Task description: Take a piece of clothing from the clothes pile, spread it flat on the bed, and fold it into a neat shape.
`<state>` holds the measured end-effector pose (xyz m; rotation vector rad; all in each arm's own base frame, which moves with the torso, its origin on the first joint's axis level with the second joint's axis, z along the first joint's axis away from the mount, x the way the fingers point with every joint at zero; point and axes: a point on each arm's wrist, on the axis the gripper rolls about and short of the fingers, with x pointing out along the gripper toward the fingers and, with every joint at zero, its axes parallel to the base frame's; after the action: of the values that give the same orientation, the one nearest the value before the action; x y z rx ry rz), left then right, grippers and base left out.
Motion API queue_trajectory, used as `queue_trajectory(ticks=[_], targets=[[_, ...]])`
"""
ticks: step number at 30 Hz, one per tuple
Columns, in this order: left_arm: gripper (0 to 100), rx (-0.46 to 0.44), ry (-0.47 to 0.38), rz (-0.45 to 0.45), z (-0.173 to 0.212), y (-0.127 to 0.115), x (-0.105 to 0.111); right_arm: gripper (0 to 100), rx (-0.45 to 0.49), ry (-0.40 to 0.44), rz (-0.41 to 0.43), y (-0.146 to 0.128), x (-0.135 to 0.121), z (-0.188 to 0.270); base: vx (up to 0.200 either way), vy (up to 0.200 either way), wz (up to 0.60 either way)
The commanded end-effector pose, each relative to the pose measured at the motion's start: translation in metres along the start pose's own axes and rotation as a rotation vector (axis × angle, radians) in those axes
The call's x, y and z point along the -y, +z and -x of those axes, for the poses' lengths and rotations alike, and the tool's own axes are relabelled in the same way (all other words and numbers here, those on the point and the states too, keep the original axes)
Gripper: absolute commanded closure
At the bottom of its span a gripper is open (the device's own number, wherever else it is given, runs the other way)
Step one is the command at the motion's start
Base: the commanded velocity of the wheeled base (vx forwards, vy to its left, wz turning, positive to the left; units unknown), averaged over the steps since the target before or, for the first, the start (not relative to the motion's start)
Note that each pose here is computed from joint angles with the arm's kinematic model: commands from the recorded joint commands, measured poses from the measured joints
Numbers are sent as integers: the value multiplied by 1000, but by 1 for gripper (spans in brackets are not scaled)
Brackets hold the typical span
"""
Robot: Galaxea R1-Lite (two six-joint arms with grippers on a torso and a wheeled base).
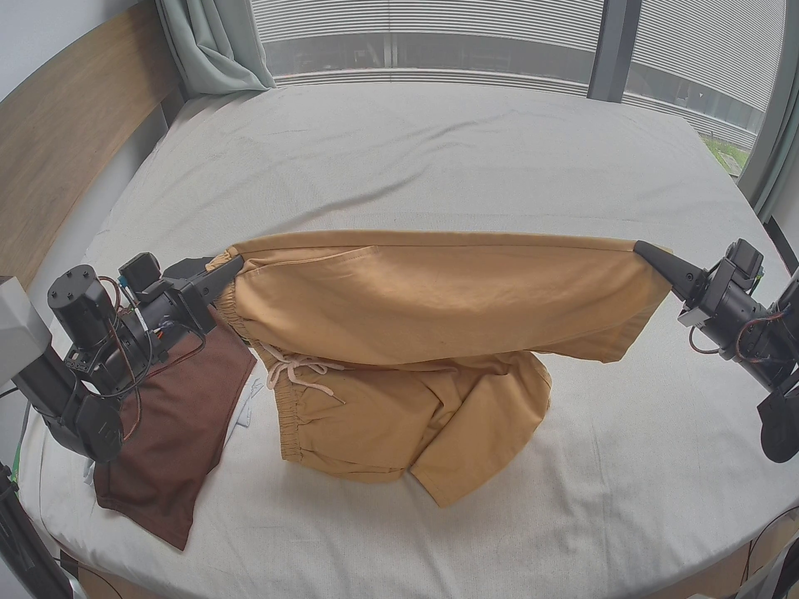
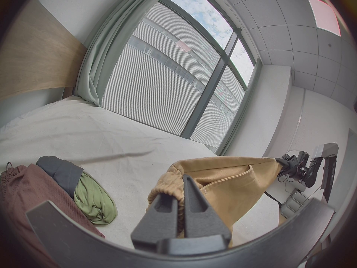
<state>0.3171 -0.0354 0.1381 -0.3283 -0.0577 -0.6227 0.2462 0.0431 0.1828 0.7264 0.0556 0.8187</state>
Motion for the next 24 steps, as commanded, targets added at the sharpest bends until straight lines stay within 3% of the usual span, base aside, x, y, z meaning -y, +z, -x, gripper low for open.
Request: queue_trajectory(ticks=[1, 10, 15, 24], targets=[[100, 3, 10, -1, 0, 0, -4, 100, -10, -20, -14, -3, 8, -2, 0, 0, 0], [100, 7, 0, 5, -1, 1, 2, 100, -17, -34, -23, -5, 16, -6, 0, 0, 0], [100, -11, 11, 22, -3, -7, -2, 100, -29, -63, -41, -8, 37, -18, 0, 0, 0], [100, 53, 50, 87, -19, -1, -10, 100, -3, -67, -25, 1, 55, -31, 0, 0, 0]])
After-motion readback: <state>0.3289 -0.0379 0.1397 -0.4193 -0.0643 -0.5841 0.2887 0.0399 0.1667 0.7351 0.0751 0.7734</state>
